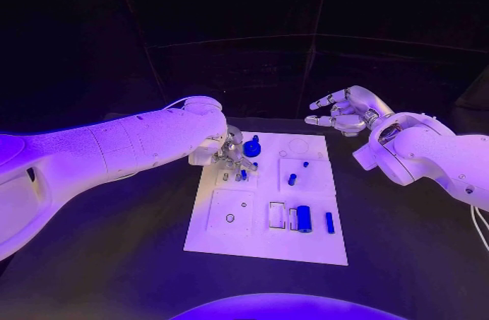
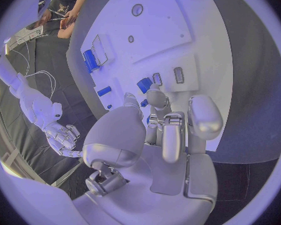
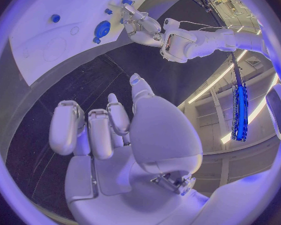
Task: Assemble the parts on the task board
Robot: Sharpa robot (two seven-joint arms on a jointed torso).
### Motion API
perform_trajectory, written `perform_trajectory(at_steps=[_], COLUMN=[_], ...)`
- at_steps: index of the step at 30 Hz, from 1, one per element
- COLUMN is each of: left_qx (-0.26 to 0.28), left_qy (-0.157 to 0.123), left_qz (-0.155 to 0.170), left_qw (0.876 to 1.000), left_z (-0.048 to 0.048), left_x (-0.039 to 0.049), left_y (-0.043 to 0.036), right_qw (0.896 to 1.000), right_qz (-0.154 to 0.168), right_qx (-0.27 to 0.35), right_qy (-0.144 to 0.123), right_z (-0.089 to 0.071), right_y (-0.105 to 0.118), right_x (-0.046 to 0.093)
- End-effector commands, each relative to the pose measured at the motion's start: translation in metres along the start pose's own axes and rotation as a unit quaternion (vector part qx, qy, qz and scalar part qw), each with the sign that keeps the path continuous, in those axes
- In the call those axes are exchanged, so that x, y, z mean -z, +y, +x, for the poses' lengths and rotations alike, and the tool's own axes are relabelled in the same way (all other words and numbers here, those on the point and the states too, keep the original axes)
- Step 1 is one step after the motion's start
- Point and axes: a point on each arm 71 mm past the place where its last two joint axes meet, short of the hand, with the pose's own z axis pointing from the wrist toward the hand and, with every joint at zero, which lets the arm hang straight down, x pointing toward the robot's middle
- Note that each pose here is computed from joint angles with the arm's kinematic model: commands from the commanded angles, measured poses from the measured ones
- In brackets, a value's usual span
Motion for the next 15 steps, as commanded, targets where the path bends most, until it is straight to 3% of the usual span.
perform_trajectory(at_steps=[1, 15], left_qx=[-0.007, -0.011], left_qy=[0.006, 0.013], left_qz=[-0.004, -0.004], left_qw=[1.0, 1.0], left_z=[0.0004, 0.0027], left_x=[0.0, -0.0017], left_y=[-0.0001, -0.002], right_qw=[1.0, 1.0], right_qz=[-0.004, -0.003], right_qx=[-0.002, -0.002], right_qy=[-0.006, -0.006], right_z=[-0.0014, -0.0012], right_y=[0.0016, 0.0013], right_x=[-0.0006, -0.0014])
